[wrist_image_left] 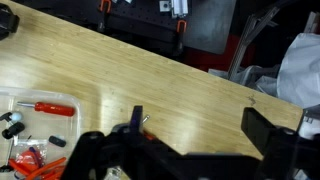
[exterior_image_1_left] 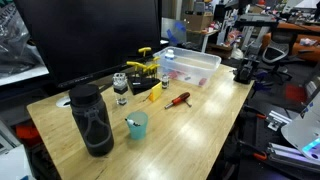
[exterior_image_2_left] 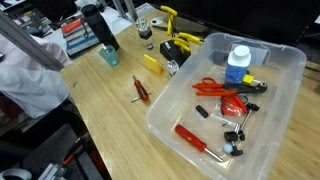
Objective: Take the small pliers out of the box and put them on the table
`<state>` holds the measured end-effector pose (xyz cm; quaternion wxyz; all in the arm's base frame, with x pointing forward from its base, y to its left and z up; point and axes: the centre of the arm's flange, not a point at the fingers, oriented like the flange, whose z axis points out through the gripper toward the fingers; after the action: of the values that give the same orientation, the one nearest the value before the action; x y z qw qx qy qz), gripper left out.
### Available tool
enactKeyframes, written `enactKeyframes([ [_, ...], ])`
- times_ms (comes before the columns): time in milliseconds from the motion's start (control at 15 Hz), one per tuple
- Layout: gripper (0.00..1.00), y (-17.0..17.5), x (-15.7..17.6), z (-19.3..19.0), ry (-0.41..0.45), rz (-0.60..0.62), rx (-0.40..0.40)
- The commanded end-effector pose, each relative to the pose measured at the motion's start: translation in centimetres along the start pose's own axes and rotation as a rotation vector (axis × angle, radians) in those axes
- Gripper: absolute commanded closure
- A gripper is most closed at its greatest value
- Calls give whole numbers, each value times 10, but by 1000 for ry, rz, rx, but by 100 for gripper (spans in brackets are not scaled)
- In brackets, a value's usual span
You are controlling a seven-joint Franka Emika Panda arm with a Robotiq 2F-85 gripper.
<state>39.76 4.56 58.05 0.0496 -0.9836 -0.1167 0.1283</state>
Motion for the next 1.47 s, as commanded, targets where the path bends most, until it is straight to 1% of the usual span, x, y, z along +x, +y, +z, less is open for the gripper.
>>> enactKeyframes([
  [0, 0, 0, 0, 0, 0, 0, 0],
  [467, 0, 0, 0, 0, 0, 0, 0],
  [600, 0, 7, 5, 5, 1, 64, 11],
  [1000, 0, 52, 27, 36, 51, 378, 77],
  [1067, 0, 61, 32, 42, 43, 445, 83],
  [1133, 0, 68, 34, 48, 3, 505, 81],
  [1200, 0, 64, 30, 44, 13, 418, 62],
  [1267, 0, 69, 32, 49, -2, 457, 66],
  [1400, 0, 71, 34, 52, -10, 483, 67],
])
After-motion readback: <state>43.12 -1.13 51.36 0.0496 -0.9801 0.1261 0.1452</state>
